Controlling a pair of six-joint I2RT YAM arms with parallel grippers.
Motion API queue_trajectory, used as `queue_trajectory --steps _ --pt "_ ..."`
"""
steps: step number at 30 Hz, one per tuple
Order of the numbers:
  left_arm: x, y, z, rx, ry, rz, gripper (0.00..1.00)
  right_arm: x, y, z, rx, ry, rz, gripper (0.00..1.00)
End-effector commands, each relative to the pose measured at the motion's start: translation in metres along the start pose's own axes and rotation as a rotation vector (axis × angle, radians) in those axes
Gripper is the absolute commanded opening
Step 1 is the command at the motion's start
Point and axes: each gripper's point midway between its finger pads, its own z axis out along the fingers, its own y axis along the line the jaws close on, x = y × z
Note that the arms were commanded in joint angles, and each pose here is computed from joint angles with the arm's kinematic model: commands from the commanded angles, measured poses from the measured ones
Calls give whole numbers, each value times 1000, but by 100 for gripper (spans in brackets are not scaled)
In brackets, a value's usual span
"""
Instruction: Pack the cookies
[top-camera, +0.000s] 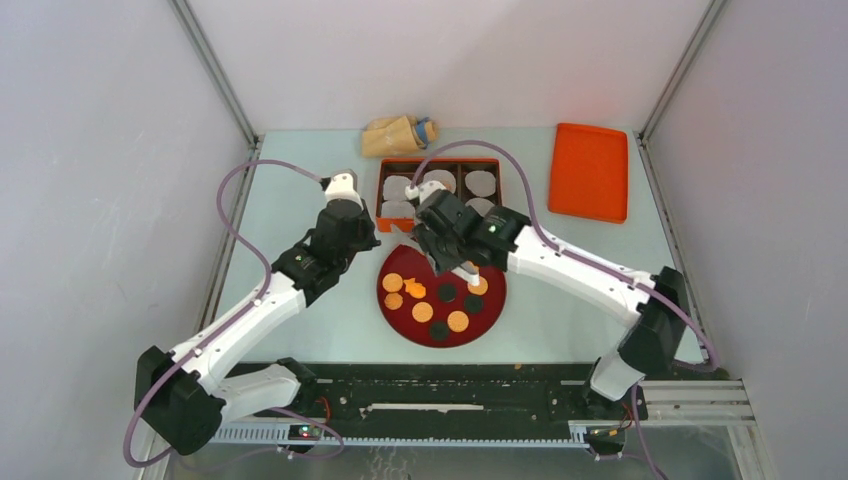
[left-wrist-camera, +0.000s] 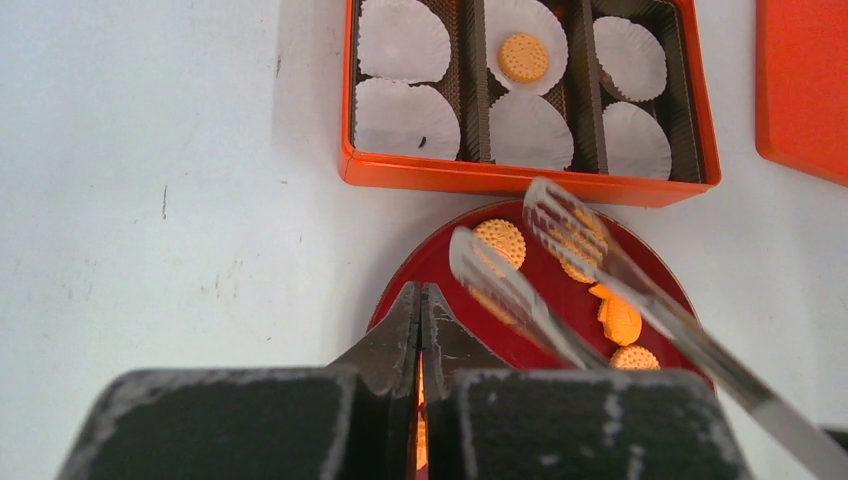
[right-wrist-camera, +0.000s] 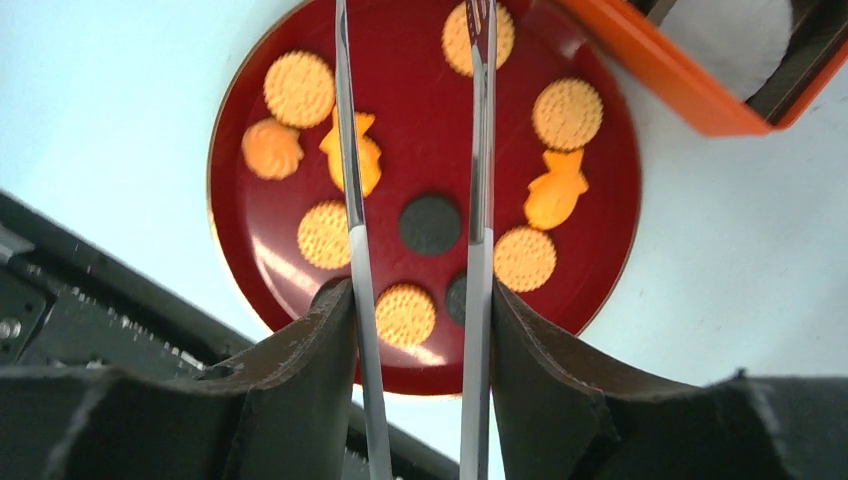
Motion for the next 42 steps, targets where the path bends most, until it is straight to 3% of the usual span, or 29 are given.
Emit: queue_trajectory --steps 1,5,7,11,16,19,23,31,36,42 --pt "-30 -11 -12 35 -70 -32 2 11 3 -21 24 -46 55 54" --pt "-31 -14 -14 53 -72 -38 1 37 6 -11 26 8 56 43" --pt "-31 -13 -15 56 -72 -39 1 46 5 -4 51 38 49 43" --pt "-32 -11 -19 56 -83 -43 1 54 7 7 94 59 12 51" --pt "-32 -9 -22 51 -88 -43 1 55 5 17 122 62 9 53" --pt "-32 -8 -22 48 -89 -40 1 57 -2 21 161 68 12 67" --pt "-32 -9 -21 51 -84 -42 1 64 -3 31 171 100 1 72" --pt "-32 -7 -21 46 -87 -35 1 71 4 52 112 146 39 71" --pt "-30 -8 -20 46 -82 -34 1 92 4 67 86 227 61 79" --pt "-26 -11 -17 56 -65 -40 1 129 11 76 45 324 72 82"
